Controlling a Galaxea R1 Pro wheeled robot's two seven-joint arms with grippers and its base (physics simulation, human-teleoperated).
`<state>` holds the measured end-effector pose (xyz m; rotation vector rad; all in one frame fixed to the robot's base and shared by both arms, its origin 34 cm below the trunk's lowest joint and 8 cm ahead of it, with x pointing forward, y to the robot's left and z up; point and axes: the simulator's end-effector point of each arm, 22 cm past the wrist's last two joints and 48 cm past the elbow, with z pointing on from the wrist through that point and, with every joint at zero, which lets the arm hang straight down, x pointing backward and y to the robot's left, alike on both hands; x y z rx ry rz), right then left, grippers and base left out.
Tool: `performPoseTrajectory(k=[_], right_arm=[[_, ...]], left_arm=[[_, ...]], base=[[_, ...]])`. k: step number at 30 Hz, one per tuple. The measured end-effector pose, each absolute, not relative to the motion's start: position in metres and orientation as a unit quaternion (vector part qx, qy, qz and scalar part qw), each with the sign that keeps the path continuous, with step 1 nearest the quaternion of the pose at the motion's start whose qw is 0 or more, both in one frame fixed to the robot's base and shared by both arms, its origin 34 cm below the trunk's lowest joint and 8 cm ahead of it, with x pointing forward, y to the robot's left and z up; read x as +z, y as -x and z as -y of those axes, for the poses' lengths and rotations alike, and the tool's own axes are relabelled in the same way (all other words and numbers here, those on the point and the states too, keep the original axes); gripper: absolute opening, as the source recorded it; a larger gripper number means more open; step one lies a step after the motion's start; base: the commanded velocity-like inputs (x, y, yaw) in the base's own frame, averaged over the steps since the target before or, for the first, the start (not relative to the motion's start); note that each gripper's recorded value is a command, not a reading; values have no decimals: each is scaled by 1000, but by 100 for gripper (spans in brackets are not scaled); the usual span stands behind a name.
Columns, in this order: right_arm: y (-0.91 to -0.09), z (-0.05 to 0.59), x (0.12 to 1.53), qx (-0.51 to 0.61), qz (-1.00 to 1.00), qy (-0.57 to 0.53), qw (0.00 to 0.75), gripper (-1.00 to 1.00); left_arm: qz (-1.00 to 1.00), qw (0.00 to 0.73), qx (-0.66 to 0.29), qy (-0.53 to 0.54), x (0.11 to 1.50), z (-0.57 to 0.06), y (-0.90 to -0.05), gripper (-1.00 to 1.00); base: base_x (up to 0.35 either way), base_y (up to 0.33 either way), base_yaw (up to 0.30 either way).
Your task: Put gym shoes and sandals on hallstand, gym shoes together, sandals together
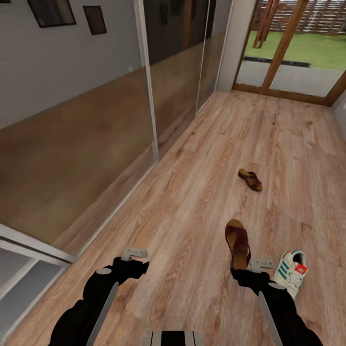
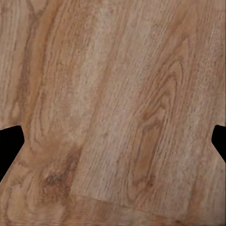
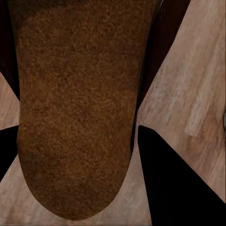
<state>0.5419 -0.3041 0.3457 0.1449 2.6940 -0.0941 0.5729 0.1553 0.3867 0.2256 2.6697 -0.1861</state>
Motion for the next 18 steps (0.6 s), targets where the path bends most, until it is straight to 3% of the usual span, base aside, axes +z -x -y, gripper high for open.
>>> performPoseTrajectory(k=[18], right_arm=[[-542, 304, 346, -34, -974, -52, 219, -100]], left_arm=[[-968, 228, -78, -77, 389, -144, -574, 100]], base=[[-331, -1, 280]])
